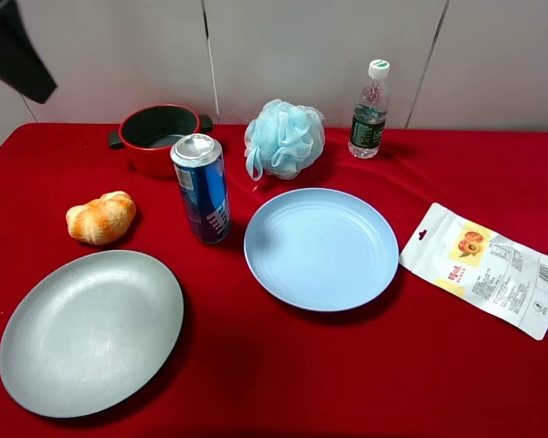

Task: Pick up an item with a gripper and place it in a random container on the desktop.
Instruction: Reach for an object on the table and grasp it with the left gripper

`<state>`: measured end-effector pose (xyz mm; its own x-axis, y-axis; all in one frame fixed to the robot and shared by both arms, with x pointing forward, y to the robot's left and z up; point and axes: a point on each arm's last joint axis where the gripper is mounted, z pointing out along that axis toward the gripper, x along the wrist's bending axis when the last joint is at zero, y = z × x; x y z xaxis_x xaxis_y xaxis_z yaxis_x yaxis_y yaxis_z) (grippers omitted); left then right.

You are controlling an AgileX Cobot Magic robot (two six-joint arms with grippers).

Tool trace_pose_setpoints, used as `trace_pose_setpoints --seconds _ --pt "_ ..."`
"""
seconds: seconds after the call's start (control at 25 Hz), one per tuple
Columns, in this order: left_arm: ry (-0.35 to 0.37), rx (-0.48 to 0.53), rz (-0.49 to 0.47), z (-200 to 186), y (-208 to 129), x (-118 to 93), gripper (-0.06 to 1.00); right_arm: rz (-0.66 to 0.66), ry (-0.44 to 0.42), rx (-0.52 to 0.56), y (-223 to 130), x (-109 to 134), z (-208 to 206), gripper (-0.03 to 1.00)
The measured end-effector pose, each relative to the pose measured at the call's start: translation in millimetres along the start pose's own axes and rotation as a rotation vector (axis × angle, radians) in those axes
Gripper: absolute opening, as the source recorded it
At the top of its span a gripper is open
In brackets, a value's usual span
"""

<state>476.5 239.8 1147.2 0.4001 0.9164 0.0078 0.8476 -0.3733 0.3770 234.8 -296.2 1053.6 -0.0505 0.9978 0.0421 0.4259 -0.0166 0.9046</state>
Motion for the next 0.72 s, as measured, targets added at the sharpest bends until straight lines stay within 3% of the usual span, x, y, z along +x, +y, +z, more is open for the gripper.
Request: trace_pose_setpoints --seconds 0.36,0.72 --pt "-0.038 0.089 0.083 44 45 -17 1.00 0.000 0.000 0.000 0 0 0 0.69" --pt "-0.020 0.181 0.180 90 72 -45 1.00 0.000 0.000 0.000 0 0 0 0.69"
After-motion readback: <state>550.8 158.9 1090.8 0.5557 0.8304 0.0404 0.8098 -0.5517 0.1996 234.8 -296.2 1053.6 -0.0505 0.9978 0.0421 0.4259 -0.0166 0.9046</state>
